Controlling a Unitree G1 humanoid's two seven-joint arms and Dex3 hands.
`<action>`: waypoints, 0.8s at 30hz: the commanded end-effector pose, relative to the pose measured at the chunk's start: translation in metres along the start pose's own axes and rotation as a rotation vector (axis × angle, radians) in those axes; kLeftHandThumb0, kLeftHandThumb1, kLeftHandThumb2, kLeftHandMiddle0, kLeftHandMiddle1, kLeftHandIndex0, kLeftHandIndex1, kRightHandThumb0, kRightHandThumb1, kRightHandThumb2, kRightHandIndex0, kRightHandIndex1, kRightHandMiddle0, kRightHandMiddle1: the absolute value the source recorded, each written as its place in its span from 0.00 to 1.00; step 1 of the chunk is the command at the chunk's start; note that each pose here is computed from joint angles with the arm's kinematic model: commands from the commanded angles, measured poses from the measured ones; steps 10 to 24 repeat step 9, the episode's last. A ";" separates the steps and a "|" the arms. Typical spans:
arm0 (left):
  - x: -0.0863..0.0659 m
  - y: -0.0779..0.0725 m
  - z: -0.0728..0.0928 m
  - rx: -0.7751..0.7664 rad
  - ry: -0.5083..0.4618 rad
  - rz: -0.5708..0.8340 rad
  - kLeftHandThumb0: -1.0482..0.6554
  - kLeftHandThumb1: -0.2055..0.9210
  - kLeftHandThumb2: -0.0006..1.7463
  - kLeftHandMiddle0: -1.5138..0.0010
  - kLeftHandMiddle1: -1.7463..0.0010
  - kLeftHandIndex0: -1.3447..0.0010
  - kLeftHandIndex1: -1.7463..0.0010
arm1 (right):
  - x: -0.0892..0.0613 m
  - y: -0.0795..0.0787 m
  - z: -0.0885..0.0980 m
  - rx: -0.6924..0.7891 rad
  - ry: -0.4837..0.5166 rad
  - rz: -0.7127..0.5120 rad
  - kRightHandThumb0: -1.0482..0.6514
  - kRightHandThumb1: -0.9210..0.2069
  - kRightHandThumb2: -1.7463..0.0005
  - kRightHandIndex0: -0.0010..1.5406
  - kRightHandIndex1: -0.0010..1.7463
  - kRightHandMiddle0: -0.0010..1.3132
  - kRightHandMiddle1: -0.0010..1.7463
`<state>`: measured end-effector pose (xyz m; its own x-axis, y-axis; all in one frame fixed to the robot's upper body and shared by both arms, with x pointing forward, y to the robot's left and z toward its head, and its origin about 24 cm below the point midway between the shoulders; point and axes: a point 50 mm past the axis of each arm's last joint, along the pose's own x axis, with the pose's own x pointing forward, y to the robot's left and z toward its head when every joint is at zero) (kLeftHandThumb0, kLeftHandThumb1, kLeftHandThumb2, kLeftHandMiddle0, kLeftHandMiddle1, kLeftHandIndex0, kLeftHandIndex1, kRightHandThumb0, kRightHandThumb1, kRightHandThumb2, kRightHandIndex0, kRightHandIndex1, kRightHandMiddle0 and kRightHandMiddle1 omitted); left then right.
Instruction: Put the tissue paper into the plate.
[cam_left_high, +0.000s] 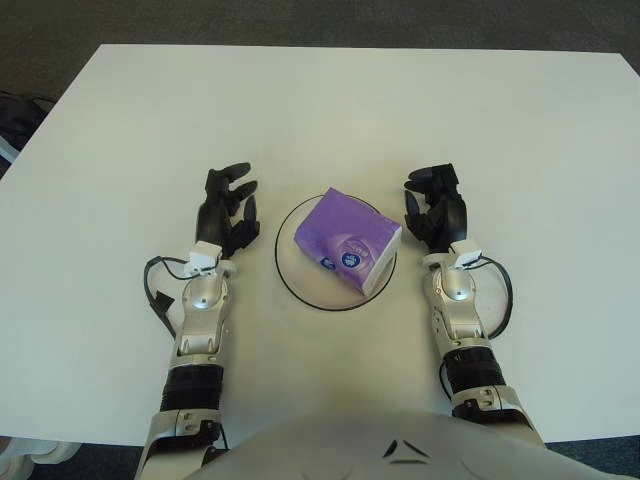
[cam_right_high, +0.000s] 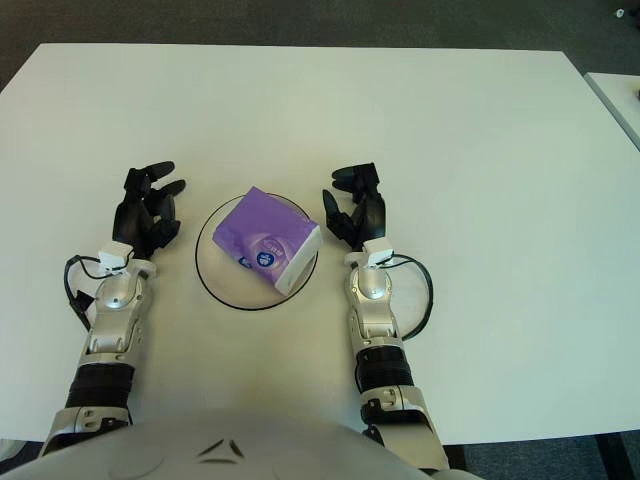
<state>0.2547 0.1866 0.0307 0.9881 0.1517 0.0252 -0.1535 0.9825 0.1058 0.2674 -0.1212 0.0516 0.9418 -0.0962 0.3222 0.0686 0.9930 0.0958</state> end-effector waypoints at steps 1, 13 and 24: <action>-0.024 0.001 -0.046 0.030 0.210 -0.018 0.35 0.93 0.38 0.67 0.56 0.82 0.32 | -0.088 -0.022 -0.067 -0.059 0.413 -0.068 0.61 0.00 0.77 0.19 0.89 0.21 0.89; -0.024 0.001 -0.049 0.055 0.180 -0.038 0.34 0.91 0.39 0.66 0.54 0.80 0.32 | -0.088 -0.021 -0.067 -0.060 0.416 -0.069 0.61 0.00 0.77 0.19 0.89 0.21 0.89; -0.024 0.001 -0.049 0.055 0.180 -0.038 0.34 0.91 0.39 0.66 0.54 0.80 0.32 | -0.088 -0.021 -0.067 -0.060 0.416 -0.069 0.61 0.00 0.77 0.19 0.89 0.21 0.89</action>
